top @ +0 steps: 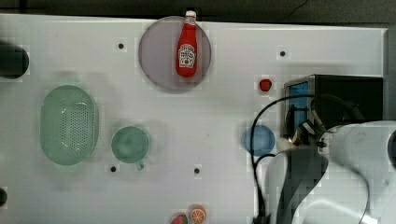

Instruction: Pick banana from table and place on oven.

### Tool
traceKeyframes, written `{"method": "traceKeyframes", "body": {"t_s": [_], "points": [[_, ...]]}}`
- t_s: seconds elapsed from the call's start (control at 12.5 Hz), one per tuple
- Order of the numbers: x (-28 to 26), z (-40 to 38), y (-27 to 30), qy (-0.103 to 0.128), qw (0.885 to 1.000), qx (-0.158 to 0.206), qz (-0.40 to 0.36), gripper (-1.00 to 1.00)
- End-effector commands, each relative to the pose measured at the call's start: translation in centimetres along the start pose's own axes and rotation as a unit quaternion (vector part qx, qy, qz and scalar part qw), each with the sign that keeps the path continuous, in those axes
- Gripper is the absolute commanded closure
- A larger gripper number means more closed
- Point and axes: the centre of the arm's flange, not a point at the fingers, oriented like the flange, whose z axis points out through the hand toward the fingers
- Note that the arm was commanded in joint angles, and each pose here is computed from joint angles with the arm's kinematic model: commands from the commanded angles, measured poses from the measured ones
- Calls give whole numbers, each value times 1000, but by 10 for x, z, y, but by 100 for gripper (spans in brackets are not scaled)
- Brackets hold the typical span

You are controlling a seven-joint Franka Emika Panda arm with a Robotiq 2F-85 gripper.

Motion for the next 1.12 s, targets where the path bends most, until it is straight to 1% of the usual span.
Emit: {"method": "traceKeyframes", "body": {"t_s": [0.08,0.32,0.4,0.48,0.56,0.64,0.72,0.8,0.88,0.96,1.12], "points": [[50,-44,13,53,994,21,-93,48],[95,-23,19,60,986,-17,-156,48],[106,-12,20,60,985,-20,-160,48],[113,1,22,55,988,-10,-145,48],[117,15,24,41,991,6,-127,48],[120,23,27,33,992,11,-118,48],[122,25,27,36,991,9,-129,48],[125,25,27,46,988,10,-146,40],[126,23,26,55,986,11,-159,19],[126,23,26,56,985,11,-162,-4],[124,27,27,48,986,9,-161,-49]]}}
